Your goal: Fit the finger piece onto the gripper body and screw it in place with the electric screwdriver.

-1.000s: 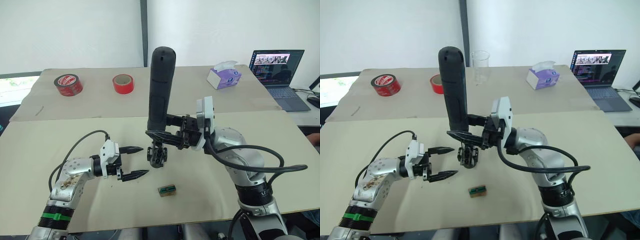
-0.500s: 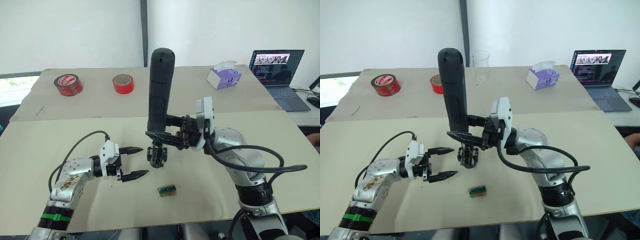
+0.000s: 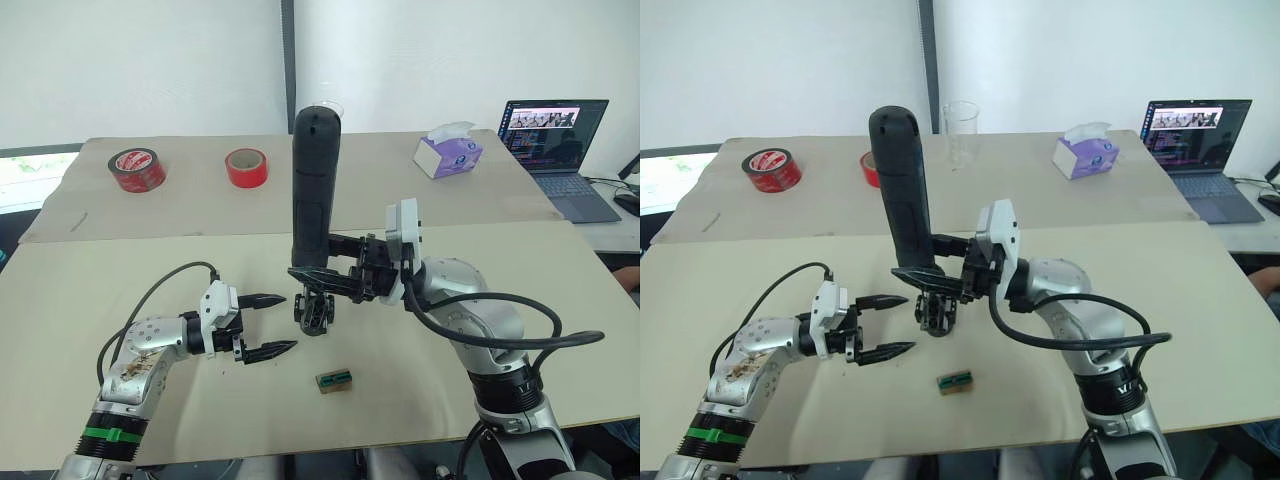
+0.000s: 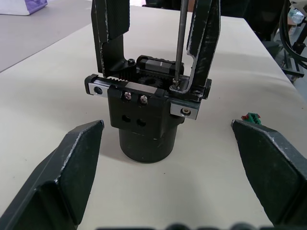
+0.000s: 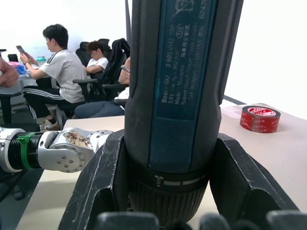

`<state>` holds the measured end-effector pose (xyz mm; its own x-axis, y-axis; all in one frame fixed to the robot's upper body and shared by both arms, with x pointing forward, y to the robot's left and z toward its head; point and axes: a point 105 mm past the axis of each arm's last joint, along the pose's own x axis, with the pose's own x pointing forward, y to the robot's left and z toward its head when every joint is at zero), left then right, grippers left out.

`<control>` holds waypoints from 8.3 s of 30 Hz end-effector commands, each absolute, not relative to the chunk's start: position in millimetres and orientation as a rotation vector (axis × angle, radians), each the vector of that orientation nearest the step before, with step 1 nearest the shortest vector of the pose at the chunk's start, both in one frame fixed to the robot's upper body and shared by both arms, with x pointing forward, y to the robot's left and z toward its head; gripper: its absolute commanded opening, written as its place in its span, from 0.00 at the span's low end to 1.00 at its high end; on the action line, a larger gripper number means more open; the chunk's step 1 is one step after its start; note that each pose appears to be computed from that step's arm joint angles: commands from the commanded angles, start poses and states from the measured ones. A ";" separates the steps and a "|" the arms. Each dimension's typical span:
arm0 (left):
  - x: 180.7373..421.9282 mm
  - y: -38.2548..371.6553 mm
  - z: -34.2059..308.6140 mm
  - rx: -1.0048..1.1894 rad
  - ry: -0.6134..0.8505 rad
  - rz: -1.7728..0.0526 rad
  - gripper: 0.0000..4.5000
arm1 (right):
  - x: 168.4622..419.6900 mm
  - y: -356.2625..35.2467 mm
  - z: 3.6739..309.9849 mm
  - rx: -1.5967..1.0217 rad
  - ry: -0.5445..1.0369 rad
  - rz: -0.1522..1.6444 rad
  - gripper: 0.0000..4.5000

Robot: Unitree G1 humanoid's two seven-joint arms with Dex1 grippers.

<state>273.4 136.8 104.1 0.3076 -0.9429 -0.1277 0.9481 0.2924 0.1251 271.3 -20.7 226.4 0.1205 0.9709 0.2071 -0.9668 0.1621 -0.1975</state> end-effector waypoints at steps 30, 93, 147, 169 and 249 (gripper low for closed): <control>297.1 103.9 85.9 0.222 0.035 -1.383 1.00 | 265.8 -24.6 238.4 -0.059 -0.398 1.414 0.43; 309.6 93.7 58.5 0.226 0.132 -1.364 0.51 | 288.7 -15.1 182.1 -0.111 -0.128 1.372 0.43; 306.8 94.8 48.4 0.211 0.163 -1.344 0.51 | 281.5 -27.8 256.6 -0.020 -0.464 1.471 0.43; 307.0 125.3 42.6 0.255 0.199 -1.265 1.00 | 233.9 -51.5 321.8 -0.084 -0.613 1.559 0.43; 211.6 72.5 24.8 0.264 0.216 -1.414 1.00 | 207.3 -57.6 184.3 -0.132 -0.439 1.569 0.43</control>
<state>214.4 71.1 44.4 0.1426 -0.9577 -0.2500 0.9852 0.1130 0.1291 211.7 -56.3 166.8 -0.0327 0.9889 0.1452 -0.9611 0.0088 -0.2760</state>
